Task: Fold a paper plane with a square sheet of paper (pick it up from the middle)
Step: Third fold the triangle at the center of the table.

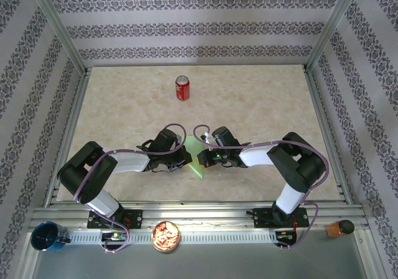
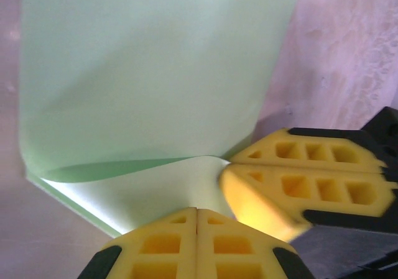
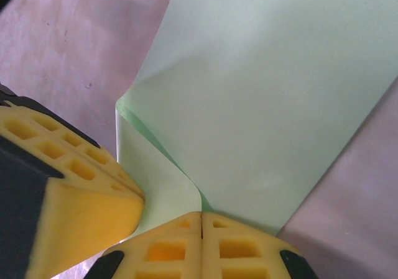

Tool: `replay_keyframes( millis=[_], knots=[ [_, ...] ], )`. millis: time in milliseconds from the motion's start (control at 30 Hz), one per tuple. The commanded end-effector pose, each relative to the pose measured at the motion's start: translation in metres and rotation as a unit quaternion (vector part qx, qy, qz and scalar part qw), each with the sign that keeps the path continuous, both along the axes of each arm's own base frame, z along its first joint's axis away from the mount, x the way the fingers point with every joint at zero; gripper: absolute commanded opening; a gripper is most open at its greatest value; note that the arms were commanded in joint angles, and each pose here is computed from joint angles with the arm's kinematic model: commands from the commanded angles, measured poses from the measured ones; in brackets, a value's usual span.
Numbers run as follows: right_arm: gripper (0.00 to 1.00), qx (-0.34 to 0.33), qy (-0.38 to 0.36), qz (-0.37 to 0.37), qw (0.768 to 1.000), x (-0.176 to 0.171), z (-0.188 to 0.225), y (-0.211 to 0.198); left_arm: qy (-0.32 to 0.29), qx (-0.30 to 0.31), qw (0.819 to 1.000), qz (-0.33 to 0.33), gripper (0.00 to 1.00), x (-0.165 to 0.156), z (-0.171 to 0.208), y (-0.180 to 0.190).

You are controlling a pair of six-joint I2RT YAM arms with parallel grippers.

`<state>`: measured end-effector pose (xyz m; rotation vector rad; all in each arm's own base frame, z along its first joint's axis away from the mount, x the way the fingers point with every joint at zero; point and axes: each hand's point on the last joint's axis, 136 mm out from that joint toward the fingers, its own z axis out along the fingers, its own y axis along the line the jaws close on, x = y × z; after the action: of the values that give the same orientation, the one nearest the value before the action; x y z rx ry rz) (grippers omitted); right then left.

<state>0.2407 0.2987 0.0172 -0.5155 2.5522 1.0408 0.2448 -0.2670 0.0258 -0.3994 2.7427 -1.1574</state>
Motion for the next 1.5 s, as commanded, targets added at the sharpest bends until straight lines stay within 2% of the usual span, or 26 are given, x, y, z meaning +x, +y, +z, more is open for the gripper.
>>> replay_keyframes(
  millis=[0, 367, 467, 567, 667, 800, 867, 967, 1100, 1300, 1467],
  knots=[
    [0.0, -0.027, 0.01, -0.004, 1.0, -0.007, -0.014, -0.007, 0.005, 0.028, 1.0, -0.011, 0.0, -0.01, -0.016, 0.006],
    [0.0, -0.019, 0.012, -0.005, 1.0, -0.005, -0.008, -0.003, 0.016, 0.052, 0.998, -0.013, 0.0, -0.018, -0.032, 0.016],
    [0.06, 0.004, 0.011, -0.004, 1.0, -0.002, 0.008, 0.004, 0.014, 0.054, 0.998, -0.012, 0.0, -0.017, -0.031, 0.017],
    [0.23, 0.021, 0.0, -0.017, 1.0, 0.004, 0.03, 0.004, 0.012, 0.06, 0.998, -0.01, 0.0, -0.018, -0.032, 0.02],
    [0.35, -0.004, 0.007, -0.059, 0.998, 0.012, 0.042, -0.014, 0.01, 0.059, 0.998, -0.011, 0.0, -0.018, -0.032, 0.019],
    [0.39, 0.022, 0.026, -0.071, 0.997, 0.002, 0.062, -0.017, 0.009, 0.059, 0.998, -0.01, 0.0, -0.017, -0.032, 0.019],
    [0.35, 0.039, 0.049, -0.06, 0.996, -0.01, 0.066, -0.011, 0.008, 0.056, 0.998, -0.011, 0.0, -0.016, -0.031, 0.017],
    [0.24, 0.053, 0.081, -0.044, 0.994, -0.03, 0.066, 0.001, 0.008, 0.053, 0.998, -0.009, 0.0, -0.015, -0.031, 0.017],
    [0.13, 0.04, 0.113, -0.026, 0.992, -0.049, 0.058, 0.014, 0.008, 0.052, 0.999, -0.009, 0.0, -0.017, -0.032, 0.018],
    [0.08, 0.005, 0.148, -0.02, 0.989, -0.058, 0.04, 0.024, 0.004, 0.051, 0.999, -0.012, 0.0, -0.017, -0.03, 0.017],
    [0.08, -0.009, 0.158, -0.023, 0.987, -0.056, 0.031, 0.025, 0.002, 0.05, 0.999, -0.013, 0.0, -0.016, -0.028, 0.017]
  ],
)
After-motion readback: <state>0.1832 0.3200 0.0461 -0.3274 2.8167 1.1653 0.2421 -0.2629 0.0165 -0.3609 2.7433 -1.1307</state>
